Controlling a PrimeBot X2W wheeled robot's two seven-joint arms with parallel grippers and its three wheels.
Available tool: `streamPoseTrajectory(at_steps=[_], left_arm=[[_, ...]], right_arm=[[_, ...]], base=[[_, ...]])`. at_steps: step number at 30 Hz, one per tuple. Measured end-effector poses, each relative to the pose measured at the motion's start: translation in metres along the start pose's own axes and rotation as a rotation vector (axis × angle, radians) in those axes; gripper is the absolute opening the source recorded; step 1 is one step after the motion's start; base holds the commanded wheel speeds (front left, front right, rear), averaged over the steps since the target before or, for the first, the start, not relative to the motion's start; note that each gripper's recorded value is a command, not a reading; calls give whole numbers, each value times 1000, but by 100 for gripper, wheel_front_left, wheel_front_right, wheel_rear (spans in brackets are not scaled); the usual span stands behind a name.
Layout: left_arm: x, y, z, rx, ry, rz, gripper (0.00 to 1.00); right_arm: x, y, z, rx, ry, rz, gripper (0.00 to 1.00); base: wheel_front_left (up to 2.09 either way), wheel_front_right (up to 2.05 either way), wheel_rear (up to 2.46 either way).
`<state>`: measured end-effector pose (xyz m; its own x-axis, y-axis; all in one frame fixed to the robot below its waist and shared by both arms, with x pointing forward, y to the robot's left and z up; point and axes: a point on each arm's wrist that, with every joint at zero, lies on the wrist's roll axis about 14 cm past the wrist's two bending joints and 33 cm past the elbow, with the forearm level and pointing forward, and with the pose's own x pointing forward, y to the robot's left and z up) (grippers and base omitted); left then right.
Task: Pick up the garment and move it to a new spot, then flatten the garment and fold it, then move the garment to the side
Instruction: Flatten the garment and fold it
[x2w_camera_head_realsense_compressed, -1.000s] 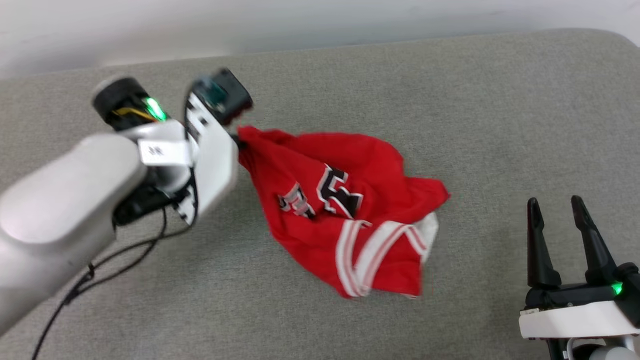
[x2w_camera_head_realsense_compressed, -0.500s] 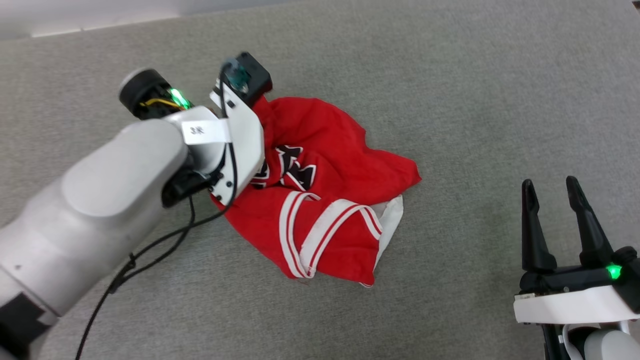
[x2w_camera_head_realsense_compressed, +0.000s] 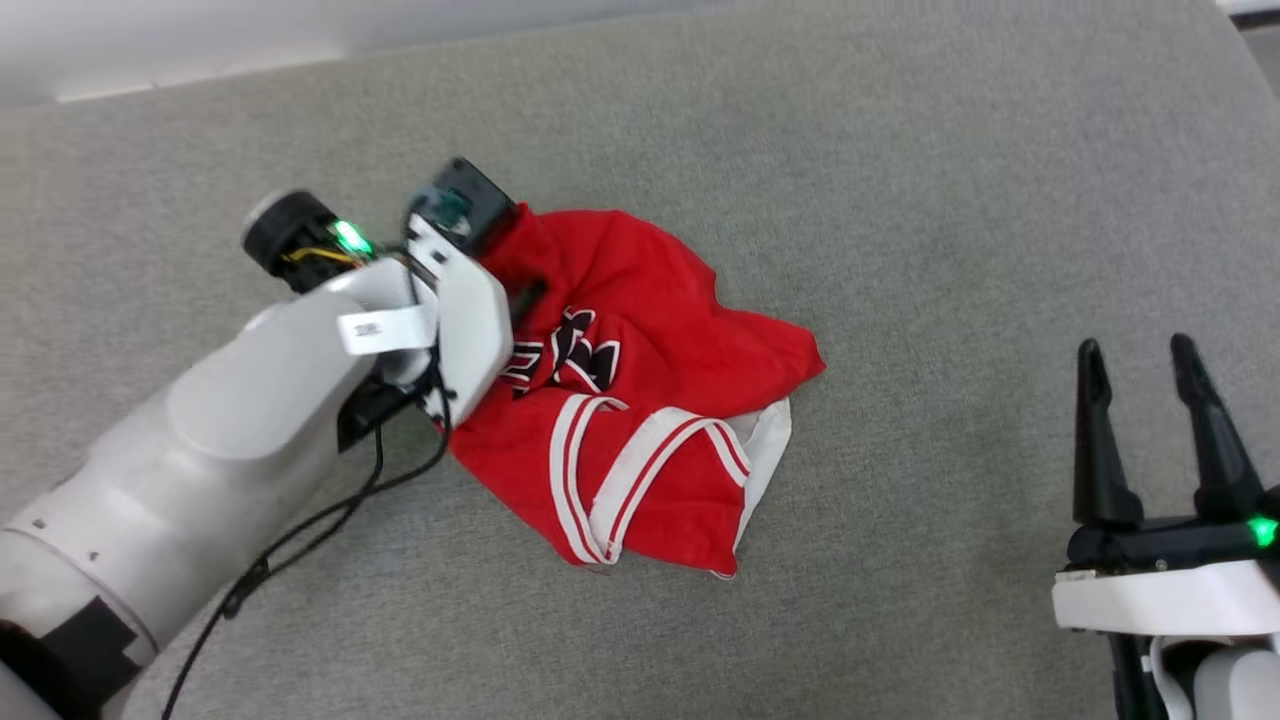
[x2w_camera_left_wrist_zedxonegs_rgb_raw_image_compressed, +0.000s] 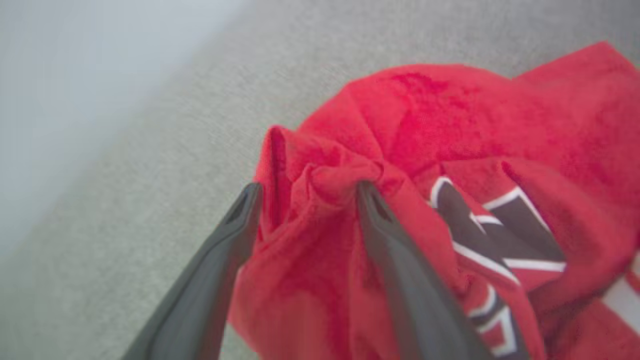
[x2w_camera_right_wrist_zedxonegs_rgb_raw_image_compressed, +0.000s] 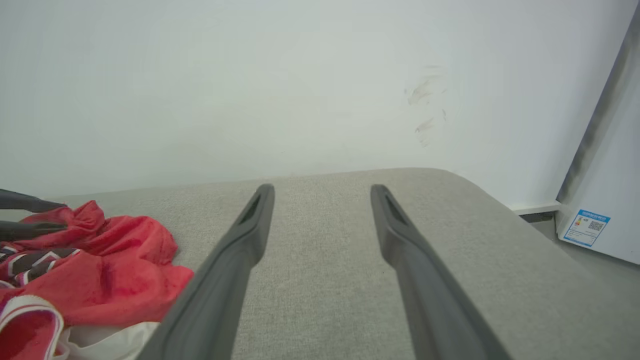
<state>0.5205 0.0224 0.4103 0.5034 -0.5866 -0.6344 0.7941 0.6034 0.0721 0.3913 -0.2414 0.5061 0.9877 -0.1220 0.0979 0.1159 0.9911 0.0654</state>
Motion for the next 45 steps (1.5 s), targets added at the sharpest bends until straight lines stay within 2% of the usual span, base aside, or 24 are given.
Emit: streamPoseTrajectory(at_steps=[3, 8, 13, 16, 17, 19, 23, 26, 31, 38, 43, 45], left_arm=[[-23, 24, 36, 38, -194, 116, 100], [-77, 51, 71, 15, -478, 310, 100], [-130, 63, 68, -52, -608, 499, 100], [-169, 70, 71, -77, -691, 637, 100], [-196, 66, 60, -95, -740, 741, 100], [-209, 63, 43, -110, -738, 808, 100], [-232, 57, 25, -141, -764, 902, 100], [-241, 52, 10, -160, -761, 944, 100], [-238, 34, -14, -206, -731, 956, 100], [-233, 29, -32, -253, -707, 967, 100], [-223, 32, -41, -275, -688, 961, 100], [-218, 33, -43, -282, -682, 959, 100]], right_arm=[[4, 1, 26, -44, -76, 12, 100], [15, 18, 79, -141, -242, 67, 100], [26, 43, 127, -228, -390, 194, 100], [32, 62, 133, -265, -410, 289, 100], [39, 76, 123, -305, -378, 382, 100], [43, 84, 112, -311, -339, 443, 100], [46, 97, 78, -340, -182, 567, 100], [45, 112, 56, -316, -27, 654, 100], [36, 122, 15, -346, 278, 760, 100], [10, 127, -45, -398, 726, 862, 100], [2, 136, -76, -393, 909, 913, 100], [3, 138, -89, -422, 950, 929, 100]], base=[[0, 0, 0], [0, 0, 0], [0, 0, 0], [0, 0, 0], [0, 0, 0], [0, 0, 0], [0, 0, 0], [0, 0, 0], [0, 0, 0], [0, 0, 0], [0, 0, 0], [0, 0, 0]])
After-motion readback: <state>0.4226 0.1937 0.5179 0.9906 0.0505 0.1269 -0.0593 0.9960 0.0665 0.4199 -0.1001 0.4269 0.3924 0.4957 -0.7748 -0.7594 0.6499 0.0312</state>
